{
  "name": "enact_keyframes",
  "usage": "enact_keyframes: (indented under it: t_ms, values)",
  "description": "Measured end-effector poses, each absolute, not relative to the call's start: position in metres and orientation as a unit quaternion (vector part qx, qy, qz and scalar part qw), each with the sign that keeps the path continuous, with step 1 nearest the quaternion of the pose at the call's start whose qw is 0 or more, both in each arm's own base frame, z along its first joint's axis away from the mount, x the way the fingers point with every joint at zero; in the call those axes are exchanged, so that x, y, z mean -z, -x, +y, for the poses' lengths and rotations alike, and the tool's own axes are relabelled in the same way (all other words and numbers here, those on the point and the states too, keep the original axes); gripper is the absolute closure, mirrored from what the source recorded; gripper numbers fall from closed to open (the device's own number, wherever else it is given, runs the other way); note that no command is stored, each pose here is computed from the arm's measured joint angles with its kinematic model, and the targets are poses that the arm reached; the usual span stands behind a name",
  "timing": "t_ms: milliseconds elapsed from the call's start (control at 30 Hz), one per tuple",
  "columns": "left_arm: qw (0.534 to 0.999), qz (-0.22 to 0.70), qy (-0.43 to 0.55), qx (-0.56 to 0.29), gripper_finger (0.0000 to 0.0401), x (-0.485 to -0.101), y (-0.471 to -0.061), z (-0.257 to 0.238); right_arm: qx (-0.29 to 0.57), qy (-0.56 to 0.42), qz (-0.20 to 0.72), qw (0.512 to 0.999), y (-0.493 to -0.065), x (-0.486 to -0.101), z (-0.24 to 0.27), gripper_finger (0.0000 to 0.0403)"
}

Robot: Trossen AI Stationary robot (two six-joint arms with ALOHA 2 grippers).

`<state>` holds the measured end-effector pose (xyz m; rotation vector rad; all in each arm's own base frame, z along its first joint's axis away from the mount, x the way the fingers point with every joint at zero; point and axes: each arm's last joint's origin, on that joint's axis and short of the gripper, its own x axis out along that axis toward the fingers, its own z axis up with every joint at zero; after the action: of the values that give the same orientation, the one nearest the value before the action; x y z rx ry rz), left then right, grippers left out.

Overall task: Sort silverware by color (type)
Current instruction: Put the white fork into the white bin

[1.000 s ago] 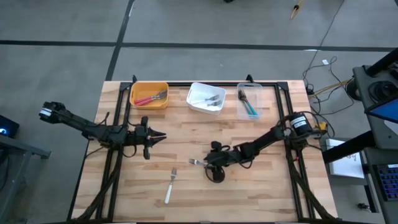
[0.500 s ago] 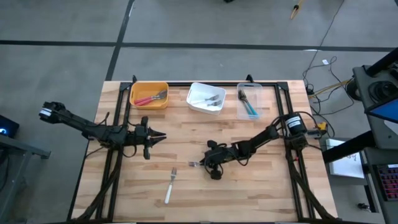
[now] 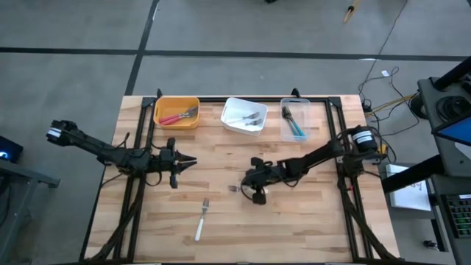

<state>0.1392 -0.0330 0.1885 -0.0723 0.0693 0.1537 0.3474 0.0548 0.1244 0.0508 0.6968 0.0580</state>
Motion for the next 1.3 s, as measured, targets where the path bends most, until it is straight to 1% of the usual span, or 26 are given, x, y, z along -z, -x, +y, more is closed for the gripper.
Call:
enact_keyframes:
  t_ms: [133, 333, 433, 600, 767, 900, 1033, 1167, 1300]
  values:
    - [0.996, 0.033, 0.029, -0.082, 0.0362, -0.189, -0.139, -0.033, -0.016, -0.021, 0.348, 0.937, -0.347, -0.144, 0.044, 0.0399]
    - [0.996, 0.033, 0.028, -0.083, 0.0362, -0.189, -0.139, -0.033, -0.022, 0.004, 0.327, 0.945, -0.348, -0.156, 0.040, 0.0397]
    - [0.995, 0.032, 0.033, -0.083, 0.0362, -0.189, -0.139, -0.033, -0.028, 0.009, 0.320, 0.947, -0.346, -0.154, 0.042, 0.0396]
    - [0.993, 0.029, 0.078, -0.084, 0.0362, -0.188, -0.141, -0.033, -0.024, -0.019, 0.353, 0.935, -0.332, -0.139, 0.047, 0.0395]
    - [0.989, 0.061, 0.102, -0.089, 0.0364, -0.182, -0.150, -0.036, -0.026, -0.025, 0.382, 0.923, -0.321, -0.141, 0.053, 0.0395]
    - [0.988, 0.088, 0.092, -0.090, 0.0377, -0.186, -0.168, -0.043, -0.033, -0.023, 0.380, 0.924, -0.318, -0.147, 0.058, 0.0395]
    - [0.987, 0.118, 0.059, -0.091, 0.0397, -0.191, -0.192, -0.051, -0.039, -0.022, 0.375, 0.926, -0.316, -0.153, 0.061, 0.0394]
    - [0.985, 0.148, 0.033, -0.087, 0.0398, -0.190, -0.219, -0.060, -0.045, -0.019, 0.383, 0.923, -0.314, -0.152, 0.066, 0.0394]
    - [0.980, 0.188, 0.014, -0.059, 0.0400, -0.181, -0.247, -0.071, -0.053, -0.015, 0.382, 0.922, -0.313, -0.152, 0.071, 0.0394]
